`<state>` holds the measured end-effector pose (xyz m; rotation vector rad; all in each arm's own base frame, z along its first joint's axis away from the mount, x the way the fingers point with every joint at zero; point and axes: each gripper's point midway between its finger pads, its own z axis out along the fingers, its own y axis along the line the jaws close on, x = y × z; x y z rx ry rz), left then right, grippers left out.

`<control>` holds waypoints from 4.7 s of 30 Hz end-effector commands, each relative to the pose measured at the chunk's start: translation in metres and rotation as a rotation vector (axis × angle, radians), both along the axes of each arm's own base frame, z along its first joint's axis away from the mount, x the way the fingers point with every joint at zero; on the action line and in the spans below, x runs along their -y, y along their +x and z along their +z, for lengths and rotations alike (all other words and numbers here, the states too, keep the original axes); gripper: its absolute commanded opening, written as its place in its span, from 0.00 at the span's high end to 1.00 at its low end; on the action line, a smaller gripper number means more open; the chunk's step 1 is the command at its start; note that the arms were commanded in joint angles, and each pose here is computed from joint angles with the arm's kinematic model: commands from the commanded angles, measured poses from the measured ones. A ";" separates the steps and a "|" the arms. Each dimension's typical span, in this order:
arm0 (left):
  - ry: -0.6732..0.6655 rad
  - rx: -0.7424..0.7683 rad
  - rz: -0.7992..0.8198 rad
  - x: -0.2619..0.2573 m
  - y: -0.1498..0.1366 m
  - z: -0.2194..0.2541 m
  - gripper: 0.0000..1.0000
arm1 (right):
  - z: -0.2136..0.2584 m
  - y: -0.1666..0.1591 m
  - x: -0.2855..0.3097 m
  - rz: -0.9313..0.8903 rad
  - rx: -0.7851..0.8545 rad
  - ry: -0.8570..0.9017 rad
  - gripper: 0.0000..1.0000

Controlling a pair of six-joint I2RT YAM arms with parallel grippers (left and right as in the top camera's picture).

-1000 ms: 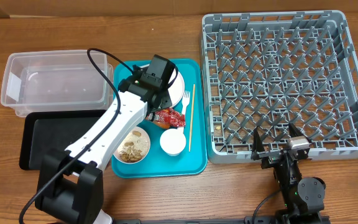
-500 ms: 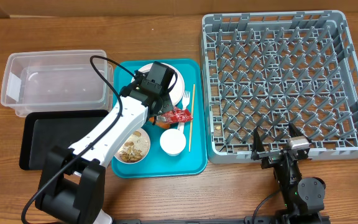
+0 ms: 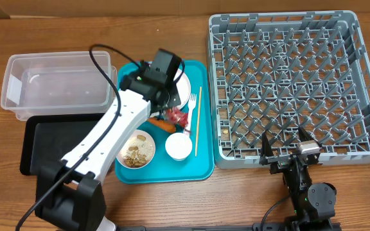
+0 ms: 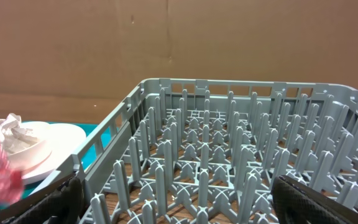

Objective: Sort waste into correct bins and load items into the dishwasher
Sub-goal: 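Grasp the red snack wrapper with the left gripper and lift, then carry the wrapper to the clear bin and release it, then move the left gripper to the tissue on the white plate and grasp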

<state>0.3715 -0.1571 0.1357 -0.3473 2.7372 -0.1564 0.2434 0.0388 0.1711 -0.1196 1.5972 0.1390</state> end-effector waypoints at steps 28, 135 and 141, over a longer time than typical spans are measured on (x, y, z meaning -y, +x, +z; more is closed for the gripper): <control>-0.066 0.142 0.683 -0.231 0.038 0.080 0.96 | -0.002 0.000 0.001 -0.004 0.003 0.005 0.00; -0.160 0.329 0.145 -0.063 0.126 -0.007 0.00 | -0.002 0.000 0.001 -0.004 0.003 0.005 0.00; -0.170 0.265 0.207 -0.064 0.124 -0.034 0.04 | -0.002 0.000 0.001 -0.004 0.003 0.005 0.00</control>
